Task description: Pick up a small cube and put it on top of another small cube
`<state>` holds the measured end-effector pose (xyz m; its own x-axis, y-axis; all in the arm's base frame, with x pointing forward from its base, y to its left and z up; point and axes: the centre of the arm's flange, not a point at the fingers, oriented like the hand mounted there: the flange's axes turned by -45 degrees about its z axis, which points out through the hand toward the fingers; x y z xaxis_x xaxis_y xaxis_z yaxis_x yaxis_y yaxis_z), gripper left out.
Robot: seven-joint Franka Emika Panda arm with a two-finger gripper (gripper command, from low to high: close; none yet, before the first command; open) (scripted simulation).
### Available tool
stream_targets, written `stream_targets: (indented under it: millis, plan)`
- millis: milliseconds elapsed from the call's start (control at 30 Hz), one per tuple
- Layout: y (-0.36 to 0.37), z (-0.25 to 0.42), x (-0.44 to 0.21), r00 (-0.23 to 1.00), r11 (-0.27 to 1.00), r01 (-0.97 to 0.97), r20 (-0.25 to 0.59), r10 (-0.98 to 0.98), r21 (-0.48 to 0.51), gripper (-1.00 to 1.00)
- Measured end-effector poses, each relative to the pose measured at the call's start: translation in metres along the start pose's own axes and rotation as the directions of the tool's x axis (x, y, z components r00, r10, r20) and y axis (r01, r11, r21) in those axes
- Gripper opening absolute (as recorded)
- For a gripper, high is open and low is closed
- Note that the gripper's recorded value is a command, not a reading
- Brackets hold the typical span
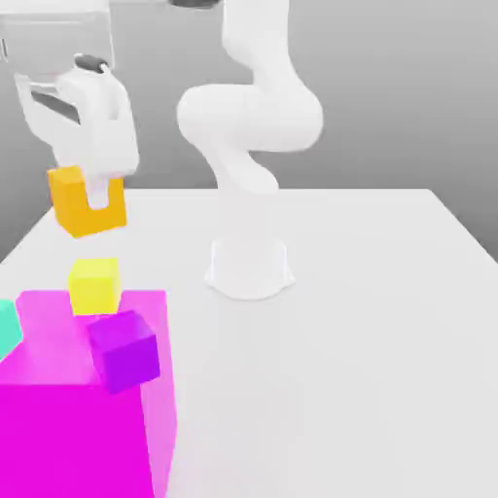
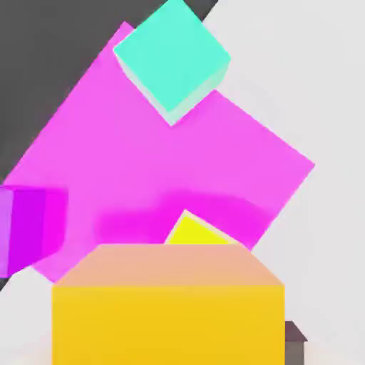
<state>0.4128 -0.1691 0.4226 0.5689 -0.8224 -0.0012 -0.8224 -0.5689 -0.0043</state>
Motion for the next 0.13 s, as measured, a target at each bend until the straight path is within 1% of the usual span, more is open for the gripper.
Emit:
stream_targets:
  millis: [33, 133]
  plan:
    - [0.0009, 0.0113, -0.0003, 1.0, 1.0, -0.003, 0.0, 0.003, 0.0, 1.0]
    - [0.0008, 0.0113, -0.0003, 1.0, 1.0, -0.003, 0.0, 0.003, 0.0, 1.0]
